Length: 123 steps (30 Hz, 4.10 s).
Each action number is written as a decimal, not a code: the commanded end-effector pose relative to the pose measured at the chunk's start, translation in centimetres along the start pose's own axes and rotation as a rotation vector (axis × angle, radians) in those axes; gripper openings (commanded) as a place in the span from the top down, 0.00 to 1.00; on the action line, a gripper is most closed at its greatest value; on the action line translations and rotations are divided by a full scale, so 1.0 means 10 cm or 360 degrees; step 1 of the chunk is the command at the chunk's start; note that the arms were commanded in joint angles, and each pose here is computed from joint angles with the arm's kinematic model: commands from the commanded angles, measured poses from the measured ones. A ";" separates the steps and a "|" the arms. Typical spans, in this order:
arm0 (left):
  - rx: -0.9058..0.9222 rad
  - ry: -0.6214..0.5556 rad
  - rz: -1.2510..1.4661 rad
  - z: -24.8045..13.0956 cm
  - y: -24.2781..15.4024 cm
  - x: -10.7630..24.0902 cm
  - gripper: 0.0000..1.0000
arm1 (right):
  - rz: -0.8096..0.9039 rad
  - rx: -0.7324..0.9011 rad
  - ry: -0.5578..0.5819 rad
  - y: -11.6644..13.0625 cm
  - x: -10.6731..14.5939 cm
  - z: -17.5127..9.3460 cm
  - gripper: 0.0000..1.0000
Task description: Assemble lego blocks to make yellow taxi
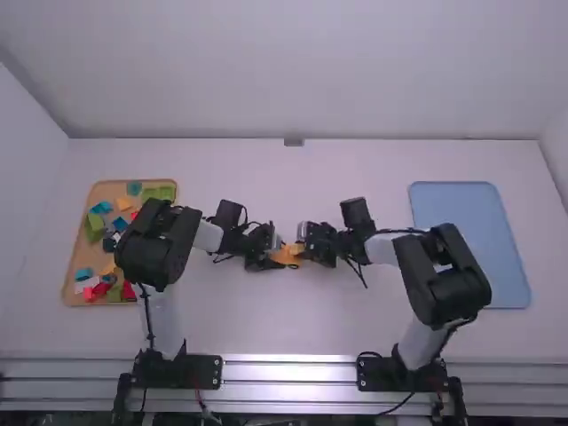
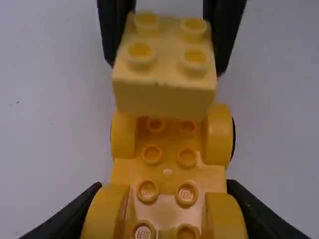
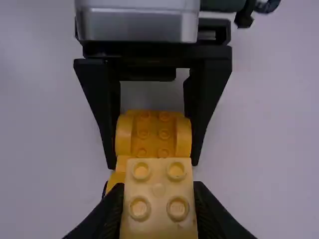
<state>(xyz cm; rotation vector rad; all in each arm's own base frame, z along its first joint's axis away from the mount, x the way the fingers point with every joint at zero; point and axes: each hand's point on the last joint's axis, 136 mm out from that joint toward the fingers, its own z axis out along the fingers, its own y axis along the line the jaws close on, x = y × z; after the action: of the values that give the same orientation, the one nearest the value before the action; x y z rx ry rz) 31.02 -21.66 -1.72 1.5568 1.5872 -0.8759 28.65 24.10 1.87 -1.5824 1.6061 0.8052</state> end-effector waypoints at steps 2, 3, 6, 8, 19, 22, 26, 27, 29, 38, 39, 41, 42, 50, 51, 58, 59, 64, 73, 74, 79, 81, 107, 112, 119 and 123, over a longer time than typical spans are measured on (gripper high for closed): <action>0.0012 0.0082 -0.0159 0.04 -0.07 0.17 0.59 | 0.0081 0.0021 0.0033 -0.09 0.00 0.02 0.84; 0.0013 0.0090 -0.0155 0.05 -0.08 0.17 0.60 | 0.0098 0.0011 0.0054 -0.09 0.01 0.01 0.84; 0.0003 0.0113 -0.0154 0.06 -0.07 0.19 0.60 | 0.0078 -0.0023 0.0078 -0.08 0.00 0.01 0.85; 0.0011 0.0117 -0.0148 0.07 -0.08 0.19 0.60 | 0.0089 -0.0040 0.0088 -0.08 0.02 0.03 0.86; -0.0059 0.0184 -0.0179 0.08 -0.09 0.30 0.62 | 0.0140 -0.0100 0.0105 -0.10 0.09 0.15 0.86; -0.0136 0.0222 -0.0226 0.08 -0.08 0.38 0.60 | 0.0119 -0.0071 0.0156 -0.13 0.12 0.17 0.87; -0.0182 0.0191 -0.0203 0.07 -0.12 0.40 0.59 | 0.0108 -0.0056 0.0220 -0.11 0.17 0.20 0.88; -0.0192 0.0185 -0.0210 0.07 -0.12 0.40 0.59 | 0.0110 -0.0053 0.0225 -0.12 0.18 0.20 0.88; -0.0219 0.0164 -0.0223 0.07 -0.12 0.39 0.59 | 0.0109 -0.0051 0.0224 -0.12 0.18 0.20 0.89; -0.0238 0.0151 -0.0197 0.06 -0.13 0.39 0.60 | 0.0033 -0.0087 0.0150 -0.10 0.07 0.05 0.90; -0.0236 0.0151 -0.0196 0.06 -0.13 0.39 0.60 | 0.0018 -0.0093 0.0148 -0.09 0.06 0.06 0.90; -0.0230 0.0151 -0.0191 0.07 -0.14 0.38 0.61 | 0.0018 -0.0091 0.0162 -0.09 0.08 0.05 0.91; -0.0231 0.0151 -0.0191 0.07 -0.14 0.38 0.61 | 0.0021 -0.0092 0.0165 -0.09 0.09 0.05 0.90; -0.0177 0.0181 -0.0262 0.09 -0.12 0.38 0.64 | 0.0011 -0.0127 0.0204 -0.01 0.12 0.08 0.90; -0.0172 0.0185 -0.0269 0.09 -0.12 0.38 0.65 | 0.0007 -0.0132 0.0205 0.00 0.11 0.09 0.90; -0.0145 0.0204 -0.0254 0.09 -0.12 0.39 0.69 | 0.0040 -0.0096 0.0269 -0.03 0.15 0.12 0.89; -0.0142 0.0205 -0.0253 0.09 -0.13 0.39 0.69 | 0.0044 -0.0097 0.0267 -0.03 0.15 0.12 0.88; -0.0148 0.0203 -0.0250 0.09 -0.16 0.41 0.69 | 0.0024 -0.0109 0.0223 -0.02 0.10 0.12 0.68; -0.0153 0.0200 -0.0242 0.09 -0.19 0.42 0.70 | 0.0026 -0.0115 0.0063 -0.06 -0.11 0.08 0.34; -0.0156 0.0198 -0.0238 0.09 -0.18 0.41 0.70 | 0.0032 -0.0113 0.0034 -0.07 -0.16 0.01 0.33; -0.0166 0.0191 -0.0224 0.09 -0.16 0.40 0.70 | -0.0010 -0.0098 0.0026 -0.09 -0.17 -0.21 0.44; -0.0169 0.0189 -0.0220 0.08 -0.15 0.40 0.70 | 0.0011 -0.0098 0.0039 -0.08 -0.13 -0.26 0.57; -0.0185 0.0183 -0.0224 0.07 -0.12 0.39 0.74 | 0.0099 -0.0058 0.0240 0.07 0.11 0.01 1.00; -0.0184 0.0183 -0.0225 0.07 -0.12 0.39 0.75 | 0.0032 -0.0035 0.0100 -0.02 -0.07 0.03 1.00; -0.0186 0.0182 -0.0224 0.07 -0.12 0.40 0.76 | 0.0071 -0.0078 0.0095 0.05 -0.06 0.02 1.00; -0.0188 0.0181 -0.0220 0.07 -0.11 0.39 0.77 | 0.0078 -0.0093 0.0206 0.13 0.02 0.08 1.00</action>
<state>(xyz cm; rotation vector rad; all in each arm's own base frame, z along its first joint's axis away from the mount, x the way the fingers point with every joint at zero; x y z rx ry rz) 31.07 -21.89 -1.98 1.4624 1.6203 -0.8064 28.12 24.68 2.05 -1.6491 1.7057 0.7991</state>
